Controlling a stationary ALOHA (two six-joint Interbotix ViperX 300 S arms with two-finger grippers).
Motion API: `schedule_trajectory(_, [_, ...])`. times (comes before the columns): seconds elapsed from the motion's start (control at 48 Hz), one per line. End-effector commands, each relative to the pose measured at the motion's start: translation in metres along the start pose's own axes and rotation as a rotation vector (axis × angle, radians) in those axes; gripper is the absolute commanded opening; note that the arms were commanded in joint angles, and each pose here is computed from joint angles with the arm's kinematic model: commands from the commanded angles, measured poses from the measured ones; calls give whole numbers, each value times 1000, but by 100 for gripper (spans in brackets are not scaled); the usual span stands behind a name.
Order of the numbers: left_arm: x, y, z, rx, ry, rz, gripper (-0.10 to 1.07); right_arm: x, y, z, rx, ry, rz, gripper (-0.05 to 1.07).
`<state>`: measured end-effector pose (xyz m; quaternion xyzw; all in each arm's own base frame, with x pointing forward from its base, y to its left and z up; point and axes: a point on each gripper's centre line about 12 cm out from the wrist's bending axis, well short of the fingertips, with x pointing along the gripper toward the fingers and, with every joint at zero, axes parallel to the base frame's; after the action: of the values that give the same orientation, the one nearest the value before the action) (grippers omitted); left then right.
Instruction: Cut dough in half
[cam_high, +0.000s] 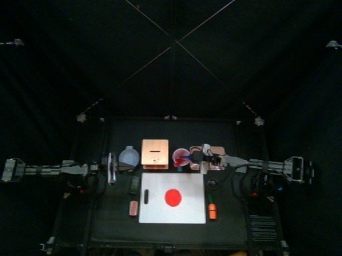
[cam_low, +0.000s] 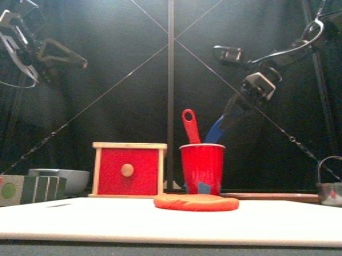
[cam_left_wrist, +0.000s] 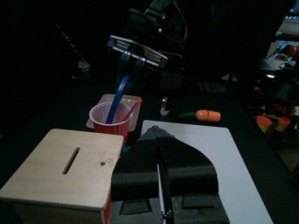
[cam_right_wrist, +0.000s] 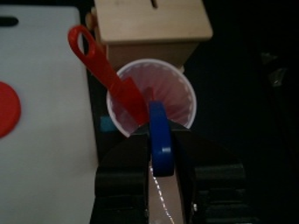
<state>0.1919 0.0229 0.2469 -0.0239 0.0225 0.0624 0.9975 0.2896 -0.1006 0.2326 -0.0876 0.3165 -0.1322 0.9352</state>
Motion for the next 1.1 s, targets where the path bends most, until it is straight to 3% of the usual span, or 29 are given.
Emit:
schedule_trajectory(0.0, [2, 1, 5, 0, -14, 5, 5, -25, -6, 18, 4, -93, -25, 37])
schedule_trajectory(0.312, [2, 1, 4, -2, -9, 5, 5, -102, -10, 14, 35, -303, -82, 37])
schedule_trajectory(0.458, [4, 1, 4, 0, -5, 7, 5, -120, -6, 6, 70, -373, -75, 37])
schedule_trajectory(0.771, [8, 1, 2, -3, 13, 8, 5, -112, 14, 5, 172, -447, 33, 37])
schedule_trajectory(1.083, [8, 1, 2, -1, 10, 8, 5, -90, 53, 8, 218, -427, 204, 37])
